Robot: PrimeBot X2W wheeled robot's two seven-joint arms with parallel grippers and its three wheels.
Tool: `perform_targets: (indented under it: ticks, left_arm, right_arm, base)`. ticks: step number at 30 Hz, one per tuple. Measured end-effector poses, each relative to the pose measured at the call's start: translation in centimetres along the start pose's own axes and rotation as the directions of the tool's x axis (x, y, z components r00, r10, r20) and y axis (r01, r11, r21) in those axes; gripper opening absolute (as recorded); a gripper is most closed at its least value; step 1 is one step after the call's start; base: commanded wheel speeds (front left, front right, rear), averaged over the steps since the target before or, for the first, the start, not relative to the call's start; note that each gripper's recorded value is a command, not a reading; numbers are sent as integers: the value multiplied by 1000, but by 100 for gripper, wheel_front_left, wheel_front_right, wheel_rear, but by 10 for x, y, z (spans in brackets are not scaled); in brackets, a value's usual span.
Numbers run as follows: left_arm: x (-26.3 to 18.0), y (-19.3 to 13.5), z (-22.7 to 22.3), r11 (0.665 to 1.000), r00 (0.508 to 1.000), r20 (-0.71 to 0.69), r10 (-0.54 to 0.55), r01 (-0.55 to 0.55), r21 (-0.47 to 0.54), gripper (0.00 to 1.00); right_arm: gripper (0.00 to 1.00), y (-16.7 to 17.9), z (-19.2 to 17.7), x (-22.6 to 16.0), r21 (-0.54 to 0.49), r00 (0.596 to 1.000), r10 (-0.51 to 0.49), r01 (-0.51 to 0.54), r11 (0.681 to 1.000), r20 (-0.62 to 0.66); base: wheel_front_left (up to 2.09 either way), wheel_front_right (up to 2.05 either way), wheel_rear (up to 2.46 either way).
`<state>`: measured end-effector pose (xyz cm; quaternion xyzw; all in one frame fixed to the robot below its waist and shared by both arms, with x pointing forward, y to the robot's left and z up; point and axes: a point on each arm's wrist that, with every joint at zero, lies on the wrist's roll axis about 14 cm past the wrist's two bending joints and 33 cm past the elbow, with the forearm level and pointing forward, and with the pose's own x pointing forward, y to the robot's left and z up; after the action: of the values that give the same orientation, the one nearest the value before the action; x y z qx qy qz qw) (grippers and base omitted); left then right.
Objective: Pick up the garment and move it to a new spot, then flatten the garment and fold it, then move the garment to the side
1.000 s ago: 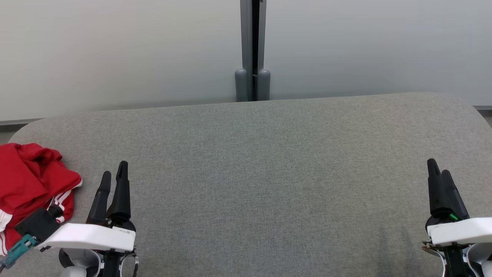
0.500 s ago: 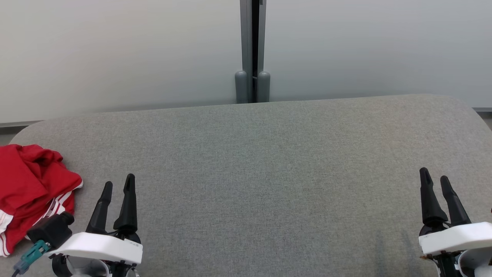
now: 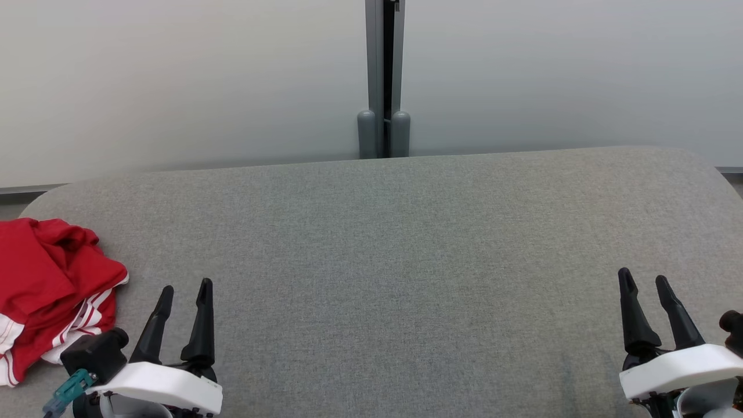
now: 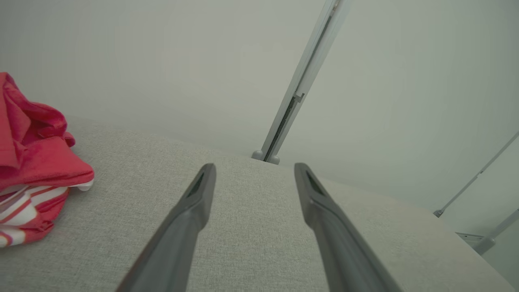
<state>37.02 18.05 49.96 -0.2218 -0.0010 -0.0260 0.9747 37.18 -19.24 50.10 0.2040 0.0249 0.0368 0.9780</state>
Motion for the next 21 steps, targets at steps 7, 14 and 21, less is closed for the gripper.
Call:
perform_targets:
  ticks: [7,14,21]
  left_arm:
    - [-2,0,-5,998,1000,-11,-6,6,59,100]
    - [-5,0,-10,993,1000,-21,-9,11,115,100]
    - [-7,2,-13,983,1000,-26,-9,14,181,100]
  right_arm:
    - [100,2,-1,-1,-71,1000,9,-9,997,-6]
    - [100,2,-2,-2,-139,1000,16,-17,990,-11]
    - [100,5,-3,-3,-197,1000,27,-29,980,-16]
  base:
    - [0,0,0]
    - [0,0,0]
    - [0,0,0]
